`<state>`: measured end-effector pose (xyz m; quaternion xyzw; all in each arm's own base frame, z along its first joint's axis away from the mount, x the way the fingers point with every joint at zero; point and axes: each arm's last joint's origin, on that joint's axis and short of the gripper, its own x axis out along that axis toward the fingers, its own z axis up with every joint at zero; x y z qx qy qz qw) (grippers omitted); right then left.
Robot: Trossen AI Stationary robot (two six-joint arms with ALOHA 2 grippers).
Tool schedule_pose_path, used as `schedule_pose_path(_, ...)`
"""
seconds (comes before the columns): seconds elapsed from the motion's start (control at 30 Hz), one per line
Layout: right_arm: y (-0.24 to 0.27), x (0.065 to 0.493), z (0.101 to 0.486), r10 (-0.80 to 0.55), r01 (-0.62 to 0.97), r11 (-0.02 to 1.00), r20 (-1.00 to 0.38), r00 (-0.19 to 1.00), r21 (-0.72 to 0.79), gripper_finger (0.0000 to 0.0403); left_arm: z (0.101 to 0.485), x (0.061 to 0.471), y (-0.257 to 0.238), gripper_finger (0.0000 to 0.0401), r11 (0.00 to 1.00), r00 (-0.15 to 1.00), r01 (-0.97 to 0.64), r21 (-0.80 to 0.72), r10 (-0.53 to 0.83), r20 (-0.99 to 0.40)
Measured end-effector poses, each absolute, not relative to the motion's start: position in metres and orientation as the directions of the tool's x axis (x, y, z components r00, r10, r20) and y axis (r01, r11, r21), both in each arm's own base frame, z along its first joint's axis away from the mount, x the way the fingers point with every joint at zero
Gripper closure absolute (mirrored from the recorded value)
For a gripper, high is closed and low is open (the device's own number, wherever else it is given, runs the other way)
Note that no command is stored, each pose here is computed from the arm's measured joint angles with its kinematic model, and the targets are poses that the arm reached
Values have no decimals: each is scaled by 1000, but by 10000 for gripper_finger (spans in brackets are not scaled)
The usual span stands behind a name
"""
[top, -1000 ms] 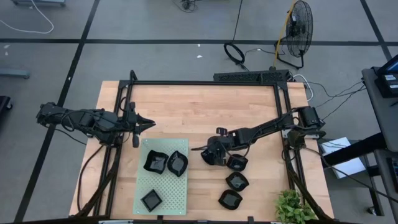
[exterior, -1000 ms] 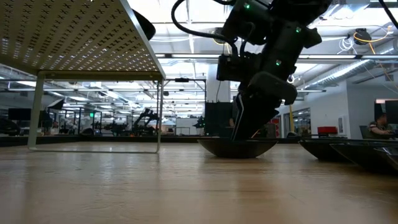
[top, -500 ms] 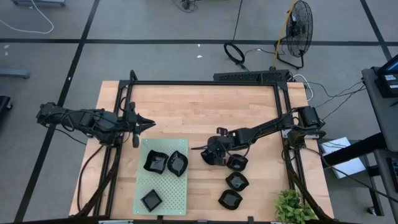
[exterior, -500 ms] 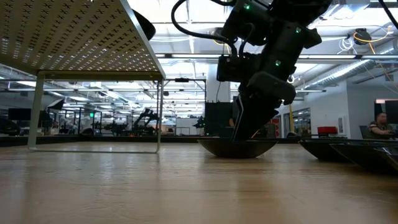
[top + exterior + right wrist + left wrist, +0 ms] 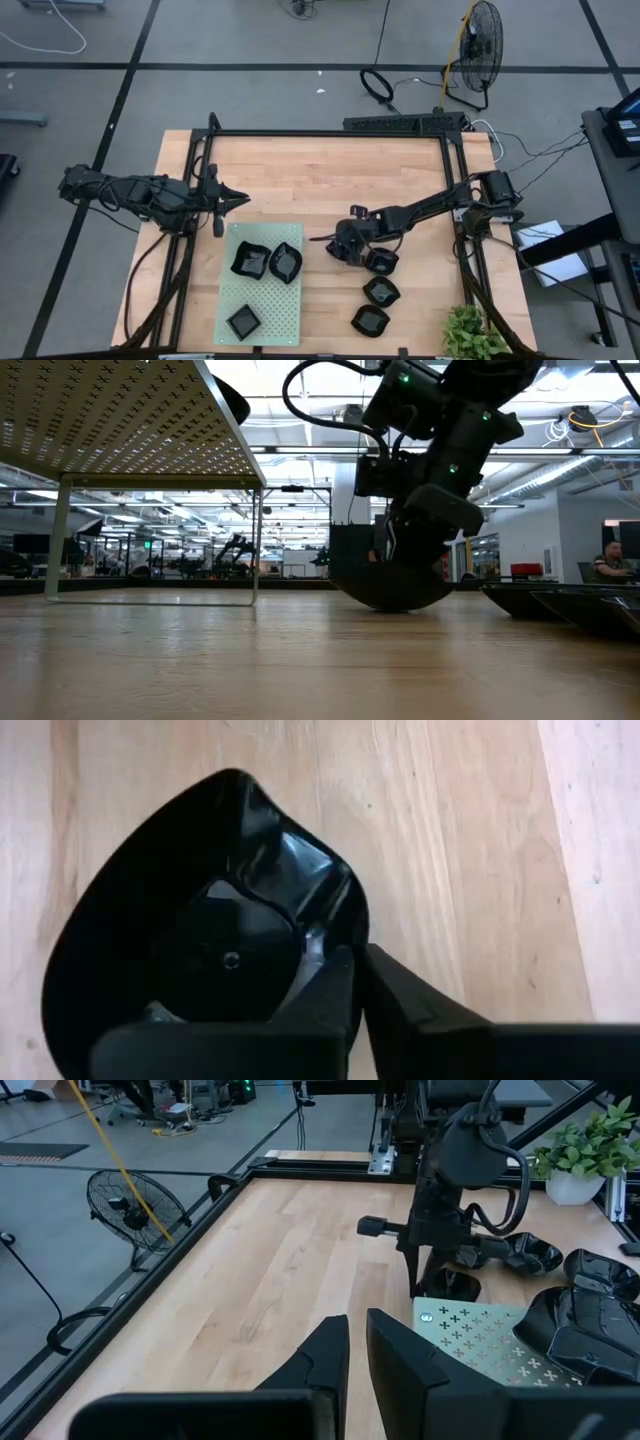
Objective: Pick & Place Mini shaped plates
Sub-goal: Stack the leaf shaped plate on top of the other leaf shaped plate on the shelf
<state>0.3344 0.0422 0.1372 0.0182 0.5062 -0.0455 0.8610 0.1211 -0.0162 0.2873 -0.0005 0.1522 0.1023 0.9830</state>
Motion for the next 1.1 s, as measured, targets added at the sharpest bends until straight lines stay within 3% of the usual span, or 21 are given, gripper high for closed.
schedule_pose_path(0.33,43,333,143,-52,30,999,-846,531,-43,401,287,121,-16,354,979,933,-201,30,201,-299)
schedule_pose_path(0.6,41,326,186,-51,-21,996,-761,647,-84,402,287,121,-16,354,979,933,-201,30,201,-299)
schedule_pose_path(0.8,41,329,222,-146,29,977,-570,809,-210,402,287,121,-16,354,979,933,-201,30,201,-299)
schedule_pose_path(1.1,34,354,240,-200,115,942,-250,947,-316,402,289,122,-16,354,979,937,-190,74,203,-283)
